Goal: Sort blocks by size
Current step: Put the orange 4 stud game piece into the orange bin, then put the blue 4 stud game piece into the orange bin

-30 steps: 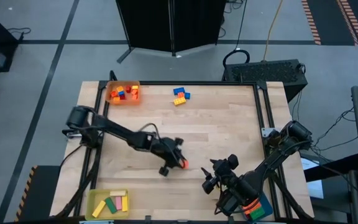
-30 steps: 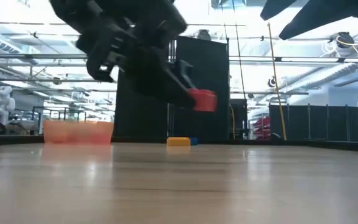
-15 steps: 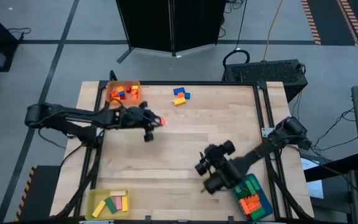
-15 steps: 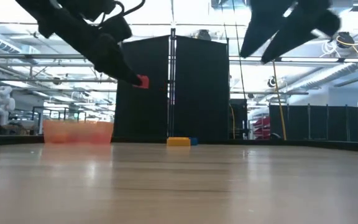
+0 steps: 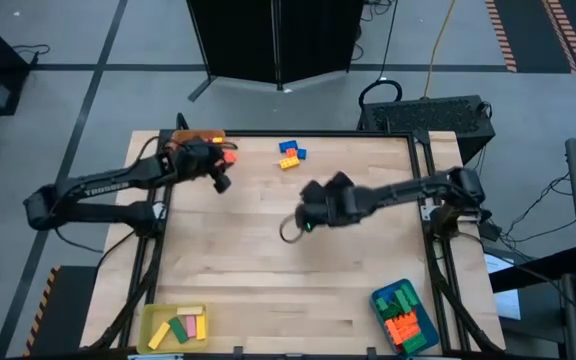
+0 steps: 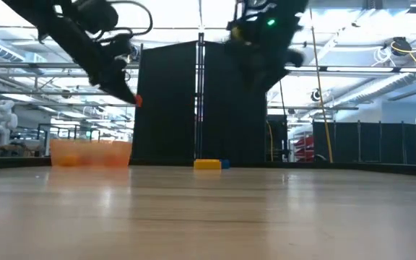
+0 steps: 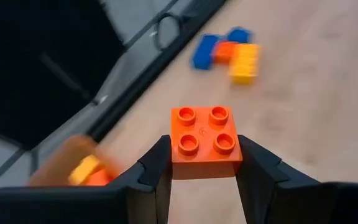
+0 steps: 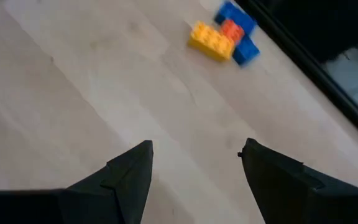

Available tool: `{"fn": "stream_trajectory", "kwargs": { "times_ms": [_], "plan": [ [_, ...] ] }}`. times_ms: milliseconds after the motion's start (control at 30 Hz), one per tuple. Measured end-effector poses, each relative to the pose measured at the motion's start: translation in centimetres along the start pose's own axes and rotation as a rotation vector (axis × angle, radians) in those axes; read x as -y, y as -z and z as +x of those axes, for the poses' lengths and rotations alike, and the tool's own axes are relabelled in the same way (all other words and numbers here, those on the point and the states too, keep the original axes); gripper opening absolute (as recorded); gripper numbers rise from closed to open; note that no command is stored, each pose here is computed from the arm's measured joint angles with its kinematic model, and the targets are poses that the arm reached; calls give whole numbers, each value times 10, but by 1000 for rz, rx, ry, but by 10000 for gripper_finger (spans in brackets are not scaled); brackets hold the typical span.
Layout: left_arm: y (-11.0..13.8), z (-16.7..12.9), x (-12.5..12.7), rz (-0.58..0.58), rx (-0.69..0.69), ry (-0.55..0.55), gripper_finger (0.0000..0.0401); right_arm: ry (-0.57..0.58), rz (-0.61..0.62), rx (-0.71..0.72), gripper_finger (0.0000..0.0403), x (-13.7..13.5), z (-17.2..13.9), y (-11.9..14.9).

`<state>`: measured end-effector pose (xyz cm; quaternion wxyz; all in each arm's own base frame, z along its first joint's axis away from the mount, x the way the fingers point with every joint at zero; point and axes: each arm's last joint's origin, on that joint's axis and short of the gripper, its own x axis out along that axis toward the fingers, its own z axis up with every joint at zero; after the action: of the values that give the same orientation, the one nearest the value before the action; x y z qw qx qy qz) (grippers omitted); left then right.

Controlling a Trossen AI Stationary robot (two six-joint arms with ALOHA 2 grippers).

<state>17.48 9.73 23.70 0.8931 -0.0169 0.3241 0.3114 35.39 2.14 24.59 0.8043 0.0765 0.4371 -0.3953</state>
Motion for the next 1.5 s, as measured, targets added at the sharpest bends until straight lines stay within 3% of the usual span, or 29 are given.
{"fn": "stream_trajectory", "kwargs": {
  "times_ms": [233, 433, 700, 933, 1100, 1167, 1367, 1500],
  "plan": [
    [9, 5, -39, -125, -66, -73, 125, -144, -89, 39, 238, 28, 35, -44],
    [18, 4, -64, -186, -98, -109, 125, -261, -194, 28, 238, 73, 67, -71],
    [34, 7, -93, -326, -184, -179, 125, -266, -343, 127, 238, 148, 107, -99],
    [53, 31, -106, -404, -333, -195, 125, -325, -267, 97, 238, 190, 170, -97],
    [62, 46, -105, -408, -401, -147, 129, -457, -364, 62, 238, 189, 191, -97],
    [62, 48, -104, -403, -396, -114, 159, -486, -420, 71, 238, 183, 194, -104],
    [55, 48, -99, -419, -343, -54, 282, -496, -438, 50, 238, 178, 201, -140],
    [52, 42, -98, -440, -328, -59, 325, -533, -507, -26, 238, 176, 211, -155]
  ]
}}
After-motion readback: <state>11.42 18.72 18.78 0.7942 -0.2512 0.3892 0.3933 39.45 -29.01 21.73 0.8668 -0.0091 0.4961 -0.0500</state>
